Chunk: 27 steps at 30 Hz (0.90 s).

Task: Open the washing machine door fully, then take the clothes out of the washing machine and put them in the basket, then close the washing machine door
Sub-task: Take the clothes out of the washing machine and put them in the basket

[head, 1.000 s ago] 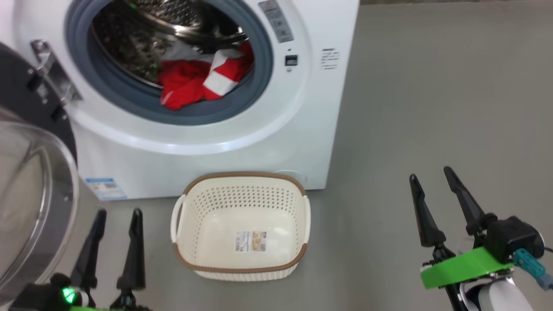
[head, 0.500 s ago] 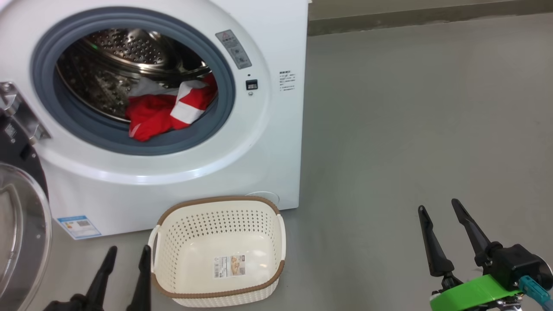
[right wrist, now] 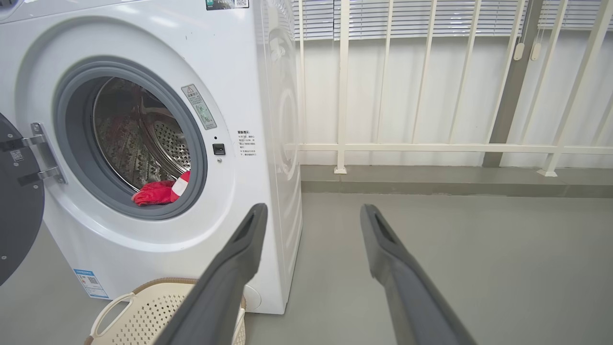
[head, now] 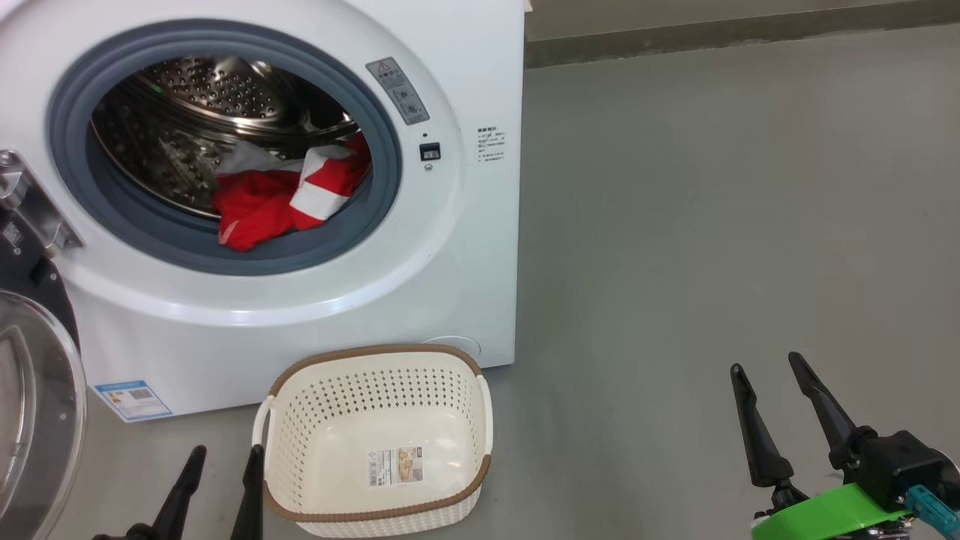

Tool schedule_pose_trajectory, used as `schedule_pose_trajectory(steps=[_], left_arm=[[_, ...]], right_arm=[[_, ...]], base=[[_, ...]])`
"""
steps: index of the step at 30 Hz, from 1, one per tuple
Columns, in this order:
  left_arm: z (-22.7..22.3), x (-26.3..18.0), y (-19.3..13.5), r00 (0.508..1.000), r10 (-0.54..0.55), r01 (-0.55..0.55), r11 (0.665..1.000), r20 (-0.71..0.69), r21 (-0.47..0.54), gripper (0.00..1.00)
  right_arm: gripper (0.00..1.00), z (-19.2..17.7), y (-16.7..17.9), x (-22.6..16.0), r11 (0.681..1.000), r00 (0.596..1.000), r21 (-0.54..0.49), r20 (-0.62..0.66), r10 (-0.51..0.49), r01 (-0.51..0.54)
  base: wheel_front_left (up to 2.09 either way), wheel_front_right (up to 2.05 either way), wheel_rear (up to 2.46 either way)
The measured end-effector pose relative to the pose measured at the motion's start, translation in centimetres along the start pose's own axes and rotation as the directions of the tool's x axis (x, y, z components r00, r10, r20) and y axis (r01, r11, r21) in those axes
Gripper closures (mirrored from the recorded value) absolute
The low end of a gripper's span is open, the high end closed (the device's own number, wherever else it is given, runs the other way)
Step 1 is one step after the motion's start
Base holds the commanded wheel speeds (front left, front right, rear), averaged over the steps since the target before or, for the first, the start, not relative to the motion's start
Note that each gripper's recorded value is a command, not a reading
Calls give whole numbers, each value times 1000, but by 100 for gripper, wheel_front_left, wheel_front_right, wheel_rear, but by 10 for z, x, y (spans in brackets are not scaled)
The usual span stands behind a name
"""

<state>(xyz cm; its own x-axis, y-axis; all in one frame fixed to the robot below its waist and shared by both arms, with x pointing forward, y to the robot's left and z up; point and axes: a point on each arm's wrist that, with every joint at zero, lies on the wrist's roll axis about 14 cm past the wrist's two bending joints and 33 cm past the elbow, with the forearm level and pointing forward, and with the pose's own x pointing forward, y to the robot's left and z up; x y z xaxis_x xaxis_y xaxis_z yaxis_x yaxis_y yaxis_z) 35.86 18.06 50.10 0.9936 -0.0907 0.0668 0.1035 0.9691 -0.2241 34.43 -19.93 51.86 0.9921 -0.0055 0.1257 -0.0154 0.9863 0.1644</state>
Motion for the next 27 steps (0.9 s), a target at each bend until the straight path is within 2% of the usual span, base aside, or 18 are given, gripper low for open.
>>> schedule_pose_trajectory(steps=[6, 12, 27], left_arm=[[-4, -2, 4, 1000, 17, -17, 1000, -12, -5, 0], [-7, -3, 11, 999, 40, -40, 999, -19, -9, 0], [-6, 1, 11, 999, 49, -50, 997, -10, -50, 0]], right_arm=[[0, -1, 1, 1, 1000, 1000, 0, -3, 3, -3], [0, -3, 2, 1, 1000, 1000, 6, -9, 3, -3], [0, -14, 2, 3, 1000, 999, 18, -40, 0, 1]], base=[[6, -6, 0], [85, -85, 0], [162, -161, 0]])
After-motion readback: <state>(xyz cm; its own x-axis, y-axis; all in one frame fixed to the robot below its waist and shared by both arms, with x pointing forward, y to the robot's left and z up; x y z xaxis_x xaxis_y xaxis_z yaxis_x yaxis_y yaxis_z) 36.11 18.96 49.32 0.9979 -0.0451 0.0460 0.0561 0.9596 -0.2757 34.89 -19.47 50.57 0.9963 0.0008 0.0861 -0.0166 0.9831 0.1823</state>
